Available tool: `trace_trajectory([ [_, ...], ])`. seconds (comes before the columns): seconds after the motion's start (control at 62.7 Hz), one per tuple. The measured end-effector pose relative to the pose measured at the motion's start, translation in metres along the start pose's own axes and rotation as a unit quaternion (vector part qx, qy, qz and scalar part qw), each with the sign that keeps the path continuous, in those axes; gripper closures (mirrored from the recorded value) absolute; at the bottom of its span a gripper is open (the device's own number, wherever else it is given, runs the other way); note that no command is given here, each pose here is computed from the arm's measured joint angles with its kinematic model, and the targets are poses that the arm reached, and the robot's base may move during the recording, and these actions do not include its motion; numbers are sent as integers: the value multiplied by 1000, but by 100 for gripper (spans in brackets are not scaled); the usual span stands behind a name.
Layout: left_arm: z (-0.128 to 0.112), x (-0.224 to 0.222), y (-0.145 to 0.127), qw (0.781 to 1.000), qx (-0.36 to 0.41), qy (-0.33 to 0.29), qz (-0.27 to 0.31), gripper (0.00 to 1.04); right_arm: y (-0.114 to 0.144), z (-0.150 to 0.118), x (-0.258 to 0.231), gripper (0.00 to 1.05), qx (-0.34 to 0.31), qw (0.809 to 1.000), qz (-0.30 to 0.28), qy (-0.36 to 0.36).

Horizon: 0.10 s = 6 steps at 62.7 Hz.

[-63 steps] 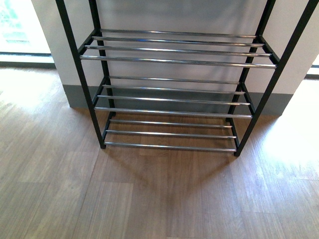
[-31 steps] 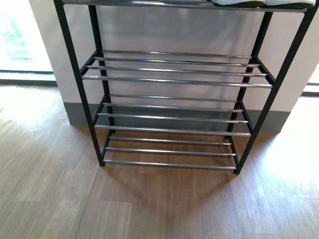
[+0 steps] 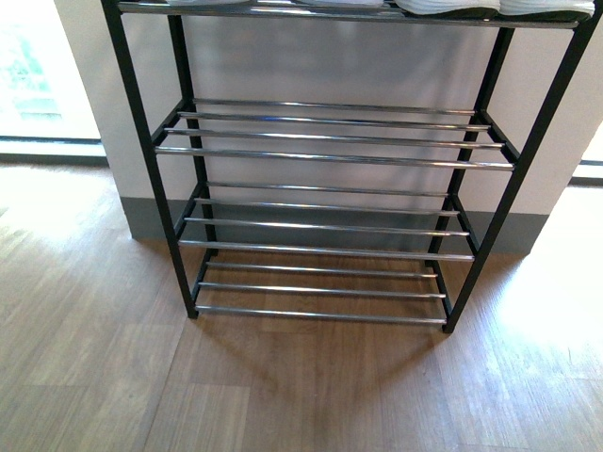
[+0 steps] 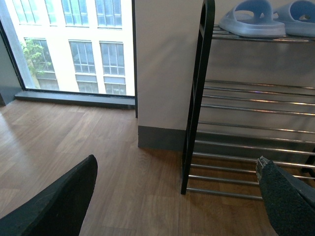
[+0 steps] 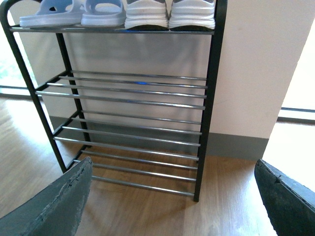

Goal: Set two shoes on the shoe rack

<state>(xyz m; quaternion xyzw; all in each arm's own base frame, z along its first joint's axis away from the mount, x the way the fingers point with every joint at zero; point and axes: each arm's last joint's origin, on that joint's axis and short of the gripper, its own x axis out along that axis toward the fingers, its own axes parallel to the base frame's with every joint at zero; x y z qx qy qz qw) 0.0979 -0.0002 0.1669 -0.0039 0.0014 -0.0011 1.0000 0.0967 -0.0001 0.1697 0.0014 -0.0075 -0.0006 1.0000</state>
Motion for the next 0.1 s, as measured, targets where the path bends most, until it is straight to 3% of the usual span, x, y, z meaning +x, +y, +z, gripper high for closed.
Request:
trace_trajectory([
  [0.096,0,0,0,1000,0,0,0,9,0,0,0,9,0,1000,0,0],
])
